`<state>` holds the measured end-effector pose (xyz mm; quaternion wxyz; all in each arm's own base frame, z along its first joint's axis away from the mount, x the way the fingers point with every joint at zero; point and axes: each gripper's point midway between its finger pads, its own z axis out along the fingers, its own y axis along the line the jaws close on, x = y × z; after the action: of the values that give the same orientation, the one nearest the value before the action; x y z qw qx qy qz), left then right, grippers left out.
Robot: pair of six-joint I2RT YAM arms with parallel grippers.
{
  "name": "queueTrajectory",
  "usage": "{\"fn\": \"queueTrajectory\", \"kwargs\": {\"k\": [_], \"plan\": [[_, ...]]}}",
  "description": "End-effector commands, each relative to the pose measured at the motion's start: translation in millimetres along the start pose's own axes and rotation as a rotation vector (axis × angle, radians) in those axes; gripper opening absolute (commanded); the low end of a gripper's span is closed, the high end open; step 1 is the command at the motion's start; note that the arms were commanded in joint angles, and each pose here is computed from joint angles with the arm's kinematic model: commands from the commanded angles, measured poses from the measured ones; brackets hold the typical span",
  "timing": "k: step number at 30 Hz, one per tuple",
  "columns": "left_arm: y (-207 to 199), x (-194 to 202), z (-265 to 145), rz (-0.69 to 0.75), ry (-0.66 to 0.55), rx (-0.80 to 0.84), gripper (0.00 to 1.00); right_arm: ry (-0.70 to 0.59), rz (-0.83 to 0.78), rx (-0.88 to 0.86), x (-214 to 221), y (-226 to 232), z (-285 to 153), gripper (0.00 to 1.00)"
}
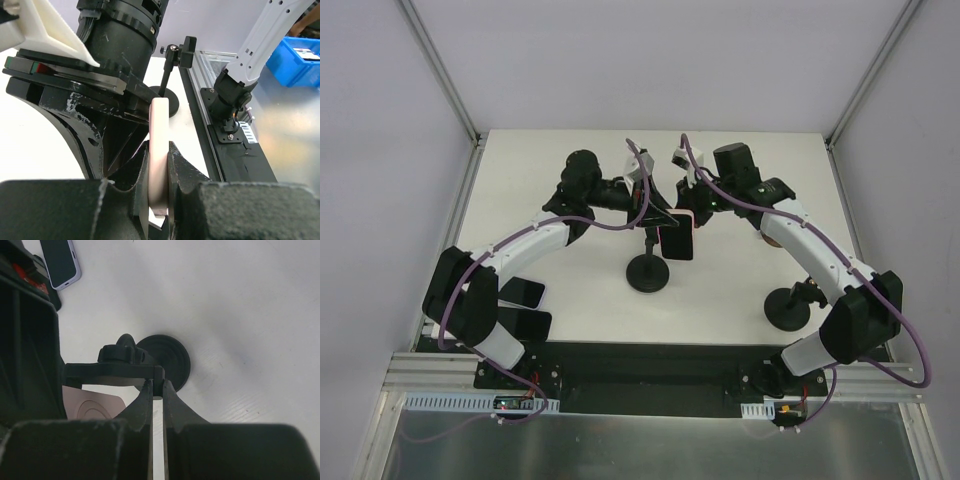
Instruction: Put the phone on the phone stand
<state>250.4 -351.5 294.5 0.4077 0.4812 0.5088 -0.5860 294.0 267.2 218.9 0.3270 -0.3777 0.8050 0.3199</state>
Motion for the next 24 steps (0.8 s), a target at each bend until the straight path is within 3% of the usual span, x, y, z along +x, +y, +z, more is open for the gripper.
{"fn": "queueTrajectory", "kwargs": {"k": [1, 16, 20, 21, 22, 24], "plan": [[8.0, -28.7, -4.5, 0.108, -0.053, -0.010, 0.00, -0.029, -0.004, -0.088, -7.6, 18.2, 0.5, 0.01], [26.0, -20.4, -29.2, 0.033, -0.025, -0.153, 0.00, -0.046, 0.022, -0.028, -5.0, 9.0, -0.6, 0.01], [43.9, -10.0, -48.9, -0.049, 0.033, -0.421, 0.00, -0.106, 0.070, 0.147, -7.1, -11.3, -1.4, 0.01], [63.6, 8.0, -66.5, -0.086, 0.080, -0.614, 0.00, -0.115, 0.069, 0.205, -7.9, -15.4, -1.0, 0.01], [63.8, 16.1, -69.0, -0.074, 0.117, -0.695, 0.00, -0.132, 0.090, 0.265, -9.5, -16.3, -3.5, 0.00], [79.0, 20.5, -103.8, -0.016, 0.170, -0.973, 0.00, -0.176, 0.127, 0.506, -7.3, -32.2, -11.4, 0.01]]}}
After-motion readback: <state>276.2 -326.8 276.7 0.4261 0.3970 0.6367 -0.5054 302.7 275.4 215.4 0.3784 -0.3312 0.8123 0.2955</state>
